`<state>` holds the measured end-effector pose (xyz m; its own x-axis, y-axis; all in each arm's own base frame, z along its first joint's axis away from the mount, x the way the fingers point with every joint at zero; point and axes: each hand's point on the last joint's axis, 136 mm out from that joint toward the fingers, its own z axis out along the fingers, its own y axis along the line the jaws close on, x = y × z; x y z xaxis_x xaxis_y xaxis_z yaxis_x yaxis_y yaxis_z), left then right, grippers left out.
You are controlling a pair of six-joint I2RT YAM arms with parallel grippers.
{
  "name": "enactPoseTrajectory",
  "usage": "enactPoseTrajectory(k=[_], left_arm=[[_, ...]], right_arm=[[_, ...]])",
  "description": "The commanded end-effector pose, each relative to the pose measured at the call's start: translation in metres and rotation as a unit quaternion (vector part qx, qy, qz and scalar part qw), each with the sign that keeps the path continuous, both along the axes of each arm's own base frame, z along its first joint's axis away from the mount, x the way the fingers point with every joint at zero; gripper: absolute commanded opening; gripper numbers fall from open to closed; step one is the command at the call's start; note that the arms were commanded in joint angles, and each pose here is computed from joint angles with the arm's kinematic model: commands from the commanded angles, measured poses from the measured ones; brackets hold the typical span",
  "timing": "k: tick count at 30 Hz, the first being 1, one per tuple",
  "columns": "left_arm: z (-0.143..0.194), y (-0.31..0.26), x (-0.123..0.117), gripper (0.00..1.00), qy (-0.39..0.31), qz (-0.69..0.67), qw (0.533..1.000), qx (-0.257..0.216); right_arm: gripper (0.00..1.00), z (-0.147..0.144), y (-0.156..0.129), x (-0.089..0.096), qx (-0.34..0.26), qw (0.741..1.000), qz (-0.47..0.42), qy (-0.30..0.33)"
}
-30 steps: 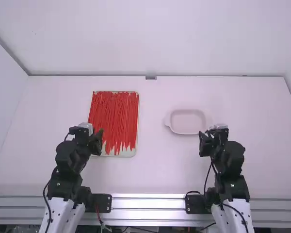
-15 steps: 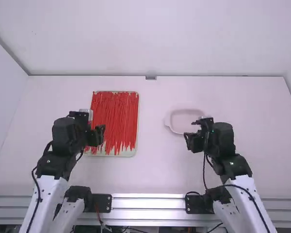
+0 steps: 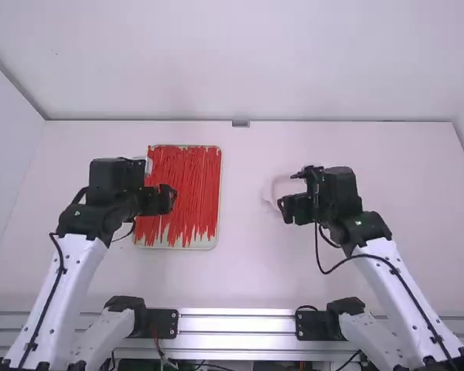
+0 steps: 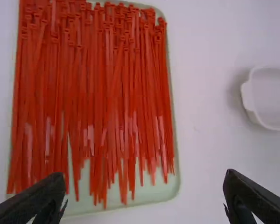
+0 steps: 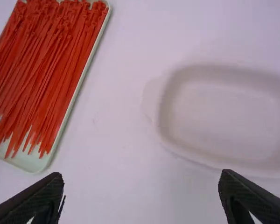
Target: Fasten the cable tie
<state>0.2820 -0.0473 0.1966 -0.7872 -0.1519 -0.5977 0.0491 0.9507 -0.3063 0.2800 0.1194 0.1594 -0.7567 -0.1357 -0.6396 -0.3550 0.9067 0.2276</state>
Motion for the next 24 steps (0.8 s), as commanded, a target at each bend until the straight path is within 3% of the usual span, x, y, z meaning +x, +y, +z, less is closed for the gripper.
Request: enactPoseTrajectory(k=[1, 9, 14, 24], left_arm=[[0.011, -0.003, 0.005, 0.92, 0.003, 0.0, 1.0, -0.017], [0.007, 0.003, 0.021, 0.97, 0.019, -0.009, 1.0, 0.013], [0.0, 0.006, 0.043, 0.99, 0.043, -0.013, 0.999, 0.016], [-0.009, 0.001, 0.102, 0.99, 0.092, -0.021, 0.995, 0.012]], right_arm=[[0.91, 0.012, 0.008, 0.007, 0.01, 1.0, 0.007, -0.001], [0.98, 0.014, 0.038, 0.0, 0.032, 0.998, 0.051, 0.037], [0.99, 0.037, 0.059, -0.012, 0.035, 0.994, 0.092, 0.045], [0.99, 0.073, 0.049, 0.004, 0.011, 0.998, 0.061, 0.002]])
